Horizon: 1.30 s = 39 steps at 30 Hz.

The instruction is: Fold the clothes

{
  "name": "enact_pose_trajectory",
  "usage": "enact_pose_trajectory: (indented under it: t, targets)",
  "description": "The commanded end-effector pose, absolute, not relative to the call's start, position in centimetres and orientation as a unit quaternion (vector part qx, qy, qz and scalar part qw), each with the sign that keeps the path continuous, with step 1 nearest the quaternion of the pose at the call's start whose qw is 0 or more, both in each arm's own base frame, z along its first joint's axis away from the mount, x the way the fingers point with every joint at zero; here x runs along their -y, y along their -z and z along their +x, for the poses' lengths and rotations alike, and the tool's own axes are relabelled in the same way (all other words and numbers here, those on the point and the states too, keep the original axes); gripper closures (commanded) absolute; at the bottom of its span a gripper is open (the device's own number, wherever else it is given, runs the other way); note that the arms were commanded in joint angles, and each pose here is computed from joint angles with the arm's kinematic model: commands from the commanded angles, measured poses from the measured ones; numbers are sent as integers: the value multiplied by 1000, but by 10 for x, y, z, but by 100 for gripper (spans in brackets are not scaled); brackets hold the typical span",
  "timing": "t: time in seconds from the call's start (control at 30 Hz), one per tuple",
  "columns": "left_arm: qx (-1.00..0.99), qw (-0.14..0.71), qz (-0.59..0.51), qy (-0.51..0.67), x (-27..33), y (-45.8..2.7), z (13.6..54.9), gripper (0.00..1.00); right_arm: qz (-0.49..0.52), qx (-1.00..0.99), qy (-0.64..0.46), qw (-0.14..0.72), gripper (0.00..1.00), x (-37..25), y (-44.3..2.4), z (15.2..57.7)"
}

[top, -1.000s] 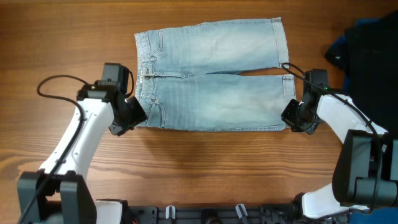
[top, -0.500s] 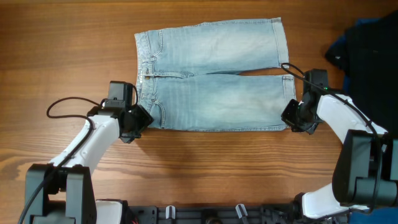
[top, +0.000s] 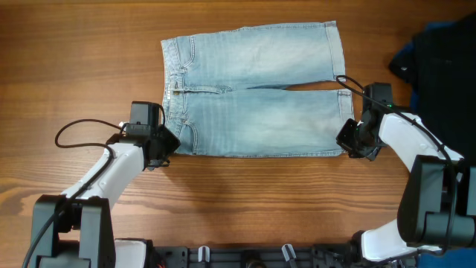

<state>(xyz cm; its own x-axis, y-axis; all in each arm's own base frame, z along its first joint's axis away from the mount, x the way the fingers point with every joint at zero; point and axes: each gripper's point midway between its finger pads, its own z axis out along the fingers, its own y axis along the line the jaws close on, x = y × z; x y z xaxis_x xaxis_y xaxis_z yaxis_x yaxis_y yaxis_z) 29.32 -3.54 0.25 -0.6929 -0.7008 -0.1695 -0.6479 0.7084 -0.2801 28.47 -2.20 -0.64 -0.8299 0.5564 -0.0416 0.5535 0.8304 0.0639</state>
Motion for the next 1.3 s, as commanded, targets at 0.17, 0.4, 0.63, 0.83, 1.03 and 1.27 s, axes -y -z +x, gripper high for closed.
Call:
enact_pose_trajectory:
  t: [0.17,0.4,0.63,0.83,1.03,1.27]
  targets:
    - [-917,110,-376,77,30,7,278,96,264,-964,-23,2,96,19,26,276]
    - [-918,125,-368,83,29,-18,271,96,251,-968,-17,22,96,25,-29,295]
    - [-926,112,-352,74,26,-61,230,96,248,-966,-23,62,96,23,-81,281]
    - [-931,95,-348,64,24,-115,207,95,236,-965,-30,112,96,23,-136,277]
    - [-928,149,-336,61,17,-169,227,96,208,-955,-46,206,96,24,-198,319]
    - [-919,199,-338,51,10,-178,267,95,186,-938,-95,276,96,13,-226,361]
